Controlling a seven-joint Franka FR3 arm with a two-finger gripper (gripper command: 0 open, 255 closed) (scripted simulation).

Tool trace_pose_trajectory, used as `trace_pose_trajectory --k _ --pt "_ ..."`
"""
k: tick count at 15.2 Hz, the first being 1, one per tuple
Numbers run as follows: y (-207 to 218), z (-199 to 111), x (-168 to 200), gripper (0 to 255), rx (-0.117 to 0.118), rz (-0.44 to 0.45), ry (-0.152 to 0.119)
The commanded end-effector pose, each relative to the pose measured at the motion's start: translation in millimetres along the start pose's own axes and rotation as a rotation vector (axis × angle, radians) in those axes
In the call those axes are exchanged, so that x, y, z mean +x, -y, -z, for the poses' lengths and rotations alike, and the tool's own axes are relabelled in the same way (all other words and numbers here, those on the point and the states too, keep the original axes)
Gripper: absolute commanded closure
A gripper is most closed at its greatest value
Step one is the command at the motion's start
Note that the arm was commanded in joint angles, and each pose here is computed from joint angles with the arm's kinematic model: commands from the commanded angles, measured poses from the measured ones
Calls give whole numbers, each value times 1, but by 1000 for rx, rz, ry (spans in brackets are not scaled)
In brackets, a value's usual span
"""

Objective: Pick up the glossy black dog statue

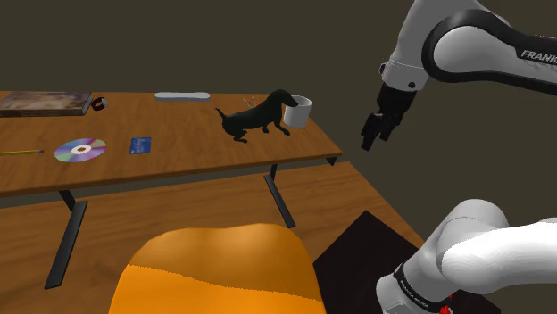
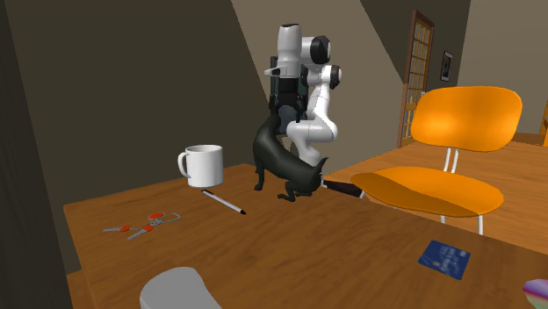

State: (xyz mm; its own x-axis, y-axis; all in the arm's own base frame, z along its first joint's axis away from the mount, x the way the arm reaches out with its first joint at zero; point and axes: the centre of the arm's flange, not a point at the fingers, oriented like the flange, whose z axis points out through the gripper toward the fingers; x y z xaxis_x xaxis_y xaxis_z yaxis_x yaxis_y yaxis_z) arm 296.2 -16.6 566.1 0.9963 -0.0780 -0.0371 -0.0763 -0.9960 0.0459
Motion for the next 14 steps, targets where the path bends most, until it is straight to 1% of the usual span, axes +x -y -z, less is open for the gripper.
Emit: trace_pose_trajectory --k 1,14 --pt "0 0 0 0 0 0 0" --pt "50 49 158 0 -4 52 8"
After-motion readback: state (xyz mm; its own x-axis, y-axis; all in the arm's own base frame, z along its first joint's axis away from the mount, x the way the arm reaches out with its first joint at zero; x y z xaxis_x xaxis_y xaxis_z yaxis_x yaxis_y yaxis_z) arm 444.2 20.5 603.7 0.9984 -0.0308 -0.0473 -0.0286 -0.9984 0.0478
